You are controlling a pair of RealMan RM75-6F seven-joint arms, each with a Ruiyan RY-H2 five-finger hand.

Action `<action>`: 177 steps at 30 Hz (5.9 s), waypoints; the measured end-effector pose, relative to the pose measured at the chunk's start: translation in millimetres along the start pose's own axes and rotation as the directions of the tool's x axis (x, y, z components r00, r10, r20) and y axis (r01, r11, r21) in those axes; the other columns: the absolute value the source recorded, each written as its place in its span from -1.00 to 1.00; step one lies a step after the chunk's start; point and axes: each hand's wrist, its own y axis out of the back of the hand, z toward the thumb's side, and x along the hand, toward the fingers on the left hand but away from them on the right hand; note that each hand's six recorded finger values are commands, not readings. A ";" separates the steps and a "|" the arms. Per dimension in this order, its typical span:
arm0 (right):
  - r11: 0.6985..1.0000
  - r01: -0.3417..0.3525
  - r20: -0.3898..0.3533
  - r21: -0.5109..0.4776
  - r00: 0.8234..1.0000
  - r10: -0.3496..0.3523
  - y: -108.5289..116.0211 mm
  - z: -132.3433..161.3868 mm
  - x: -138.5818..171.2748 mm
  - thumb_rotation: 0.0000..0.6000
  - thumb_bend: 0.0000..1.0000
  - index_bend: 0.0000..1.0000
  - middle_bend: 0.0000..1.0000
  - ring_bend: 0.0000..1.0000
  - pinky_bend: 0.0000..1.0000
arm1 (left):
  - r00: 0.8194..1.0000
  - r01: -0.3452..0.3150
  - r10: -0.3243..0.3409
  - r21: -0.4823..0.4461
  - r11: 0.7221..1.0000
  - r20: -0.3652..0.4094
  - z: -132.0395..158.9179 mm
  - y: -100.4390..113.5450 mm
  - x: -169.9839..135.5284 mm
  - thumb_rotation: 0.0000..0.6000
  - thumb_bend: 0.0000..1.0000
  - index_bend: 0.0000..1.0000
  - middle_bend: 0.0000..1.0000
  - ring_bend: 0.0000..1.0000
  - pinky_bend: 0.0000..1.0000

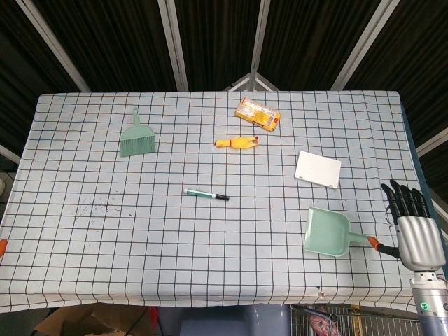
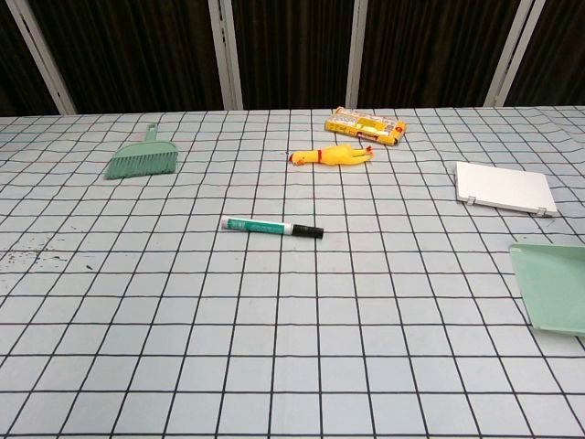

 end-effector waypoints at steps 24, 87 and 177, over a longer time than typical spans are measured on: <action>1.000 -0.017 -0.008 0.004 1.000 0.017 -3.1 3.9 2.6 1.00 -0.81 -0.96 -1.00 -0.95 -1.00 | 1.000 -0.011 0.010 0.065 0.998 0.024 1.0 -0.2 -0.9 1.00 -0.05 -0.67 -0.98 -1.00 -1.00; 0.995 -0.076 0.128 0.062 0.989 0.068 -0.7 -12.2 -33.1 1.00 -0.81 -0.96 -1.00 -0.95 -1.00 | 0.985 0.088 -0.104 0.115 0.989 0.141 197.5 -75.2 230.6 1.00 -0.06 -0.54 -1.00 -1.00 -1.00; 0.987 -0.153 0.158 0.058 0.977 0.142 -25.8 -15.4 -37.9 1.00 -0.81 -0.96 -1.00 -0.95 -1.00 | 0.809 0.467 -0.550 0.341 0.815 0.208 370.0 -277.2 178.0 1.00 -0.07 -0.13 -0.90 -1.00 -1.00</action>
